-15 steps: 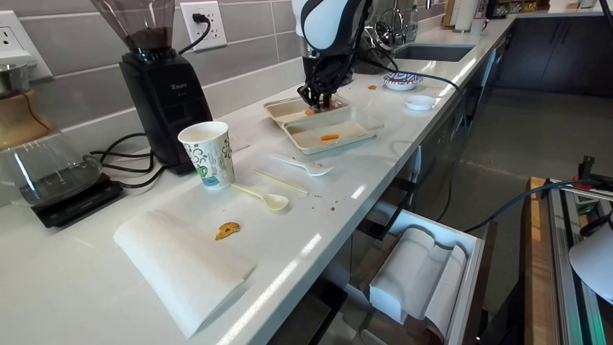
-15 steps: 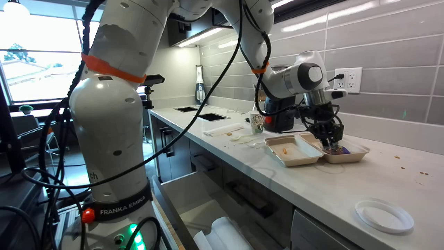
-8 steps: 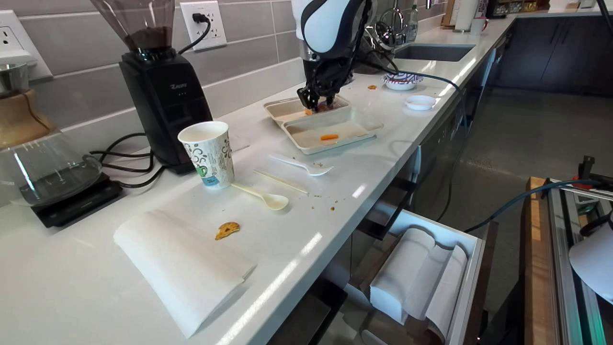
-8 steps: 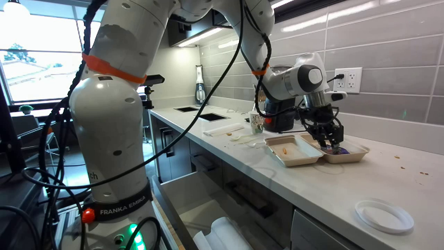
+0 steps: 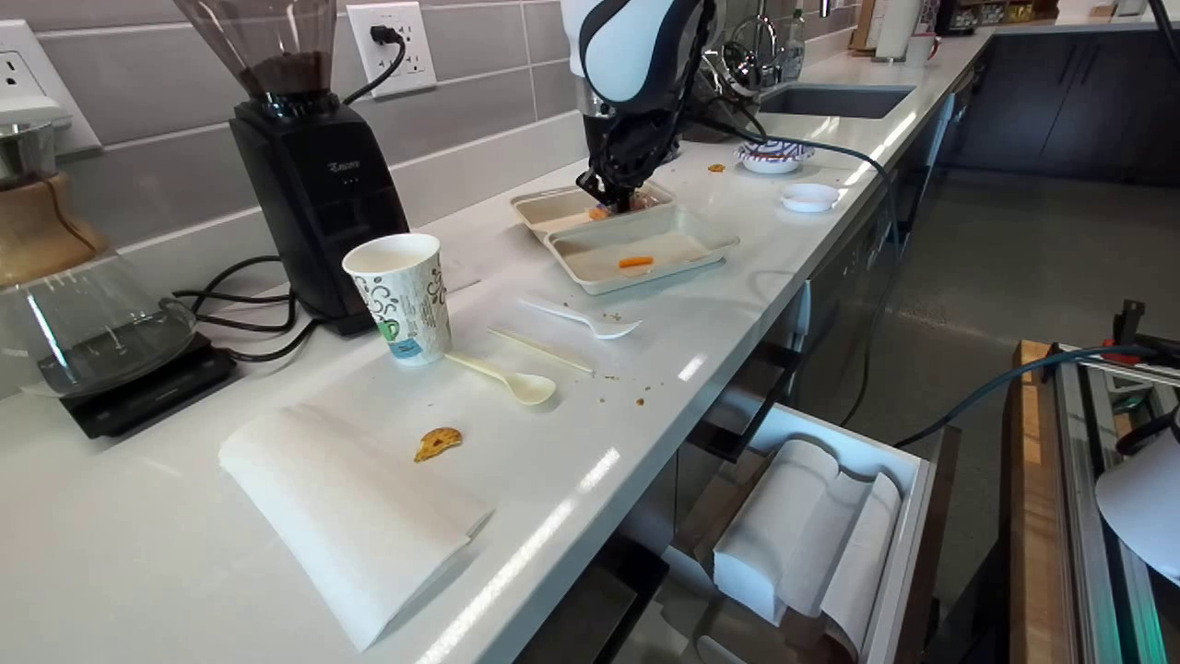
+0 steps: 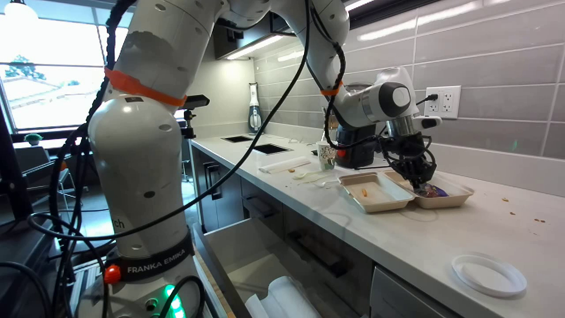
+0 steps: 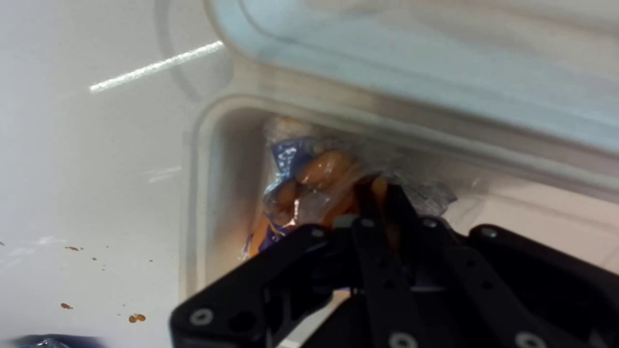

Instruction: Pick up the object from the bag and put it on the bowl

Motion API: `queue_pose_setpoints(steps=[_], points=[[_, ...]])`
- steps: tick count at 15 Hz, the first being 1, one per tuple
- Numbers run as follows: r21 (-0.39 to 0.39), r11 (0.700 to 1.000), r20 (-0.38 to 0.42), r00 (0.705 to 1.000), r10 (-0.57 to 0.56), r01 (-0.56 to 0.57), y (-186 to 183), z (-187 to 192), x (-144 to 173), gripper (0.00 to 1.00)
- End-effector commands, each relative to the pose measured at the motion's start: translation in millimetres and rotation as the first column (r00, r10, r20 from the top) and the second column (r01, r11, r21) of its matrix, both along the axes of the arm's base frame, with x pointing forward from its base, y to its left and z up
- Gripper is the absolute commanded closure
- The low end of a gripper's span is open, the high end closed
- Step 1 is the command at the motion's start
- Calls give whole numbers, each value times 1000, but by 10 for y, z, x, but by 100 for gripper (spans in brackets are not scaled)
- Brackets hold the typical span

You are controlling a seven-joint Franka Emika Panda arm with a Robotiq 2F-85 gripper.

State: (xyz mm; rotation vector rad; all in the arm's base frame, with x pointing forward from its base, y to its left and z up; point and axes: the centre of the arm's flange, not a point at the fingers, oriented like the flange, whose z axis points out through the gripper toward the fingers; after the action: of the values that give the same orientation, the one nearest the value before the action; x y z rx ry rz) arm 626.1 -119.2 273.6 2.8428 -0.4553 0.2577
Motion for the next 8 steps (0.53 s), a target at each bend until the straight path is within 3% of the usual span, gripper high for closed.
queue_pose_setpoints(steps=[1,8], points=[[3,1000,-1,1000,-16,16,-11,-56,12,97],[4,1000,37,999,-9,9,8,226,12,97]])
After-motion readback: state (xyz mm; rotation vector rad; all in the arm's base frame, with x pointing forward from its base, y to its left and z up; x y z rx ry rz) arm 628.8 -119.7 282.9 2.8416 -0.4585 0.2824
